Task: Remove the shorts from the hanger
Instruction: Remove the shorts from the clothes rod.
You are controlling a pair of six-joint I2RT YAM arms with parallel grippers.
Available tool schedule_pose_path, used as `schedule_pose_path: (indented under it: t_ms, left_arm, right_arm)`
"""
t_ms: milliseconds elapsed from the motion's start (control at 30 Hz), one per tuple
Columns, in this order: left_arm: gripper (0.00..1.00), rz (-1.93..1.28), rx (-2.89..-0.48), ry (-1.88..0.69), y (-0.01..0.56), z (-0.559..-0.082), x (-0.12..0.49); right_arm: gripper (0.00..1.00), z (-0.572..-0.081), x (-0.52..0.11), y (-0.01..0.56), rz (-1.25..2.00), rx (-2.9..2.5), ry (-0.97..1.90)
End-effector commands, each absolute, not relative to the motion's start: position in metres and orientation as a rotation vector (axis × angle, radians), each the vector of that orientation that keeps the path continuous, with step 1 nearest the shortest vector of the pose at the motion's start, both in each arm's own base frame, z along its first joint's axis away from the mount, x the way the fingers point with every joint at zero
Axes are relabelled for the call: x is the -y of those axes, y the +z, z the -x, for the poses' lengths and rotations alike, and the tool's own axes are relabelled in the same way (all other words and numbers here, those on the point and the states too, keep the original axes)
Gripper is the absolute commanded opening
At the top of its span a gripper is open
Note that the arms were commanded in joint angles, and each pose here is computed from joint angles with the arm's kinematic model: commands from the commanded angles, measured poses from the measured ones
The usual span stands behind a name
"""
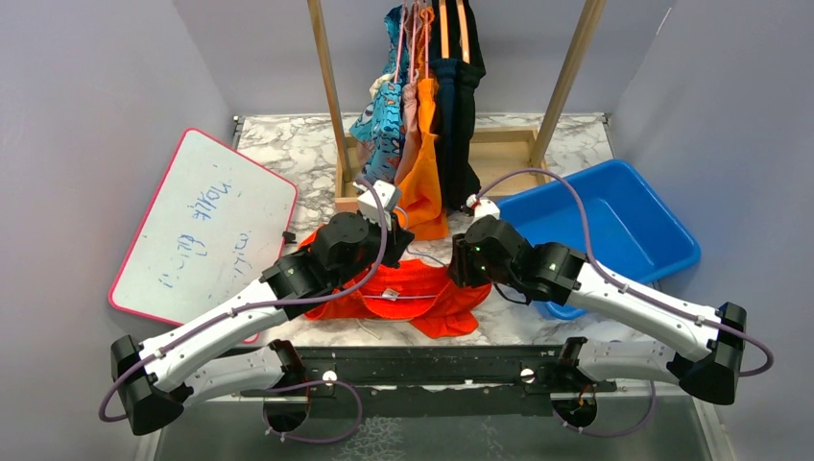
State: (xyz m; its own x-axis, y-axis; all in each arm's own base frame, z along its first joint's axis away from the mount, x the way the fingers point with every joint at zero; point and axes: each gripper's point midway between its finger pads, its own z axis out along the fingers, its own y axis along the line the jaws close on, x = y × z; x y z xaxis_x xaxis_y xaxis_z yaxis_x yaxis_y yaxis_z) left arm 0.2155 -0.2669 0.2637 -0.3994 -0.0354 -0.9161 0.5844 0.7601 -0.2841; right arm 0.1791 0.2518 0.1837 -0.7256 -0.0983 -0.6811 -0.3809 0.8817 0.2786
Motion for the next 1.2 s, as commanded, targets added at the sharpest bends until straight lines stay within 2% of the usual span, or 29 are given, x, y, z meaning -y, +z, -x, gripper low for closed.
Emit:
schedule_pose_path:
  t_ms: [0, 100, 367, 633, 767, 1167]
  left_arm:
    - [0.0, -0.344, -1.803, -0.76, 0.291, -0.218, 0.264]
    - [0.0, -0.339, -1.796, -0.75, 0.293, -0.218, 0.261]
    - [0.0, -0.318, -1.787, -0.7, 0.293, -0.22, 0.249]
    - [0.0, -0.323, -1.775, -0.673, 0.296, -0.214, 0.234]
    - [0.0, -0.328, -1.768, -0.668, 0.296, -0.208, 0.225]
    - [0.0, -0.306, -1.752, -0.687, 0.301, -0.203, 0.218]
  right_arm:
    - [0.38, -0.194, -0.239, 0.19, 0.268, -2.337, 0.394]
    - [0.32, -0.195, -0.237, 0.18, 0.278, -2.363, 0.336]
    - [0.04, -0.202, -0.223, 0.174, 0.264, -2.354, 0.225]
    - [0.01, -0.228, -0.19, 0.179, 0.162, -2.291, 0.066]
    - [0.01, -0.241, -0.182, 0.179, 0.138, -2.299, 0.136]
    - [0.01, -0.233, -0.191, 0.152, 0.168, -2.369, 0.272]
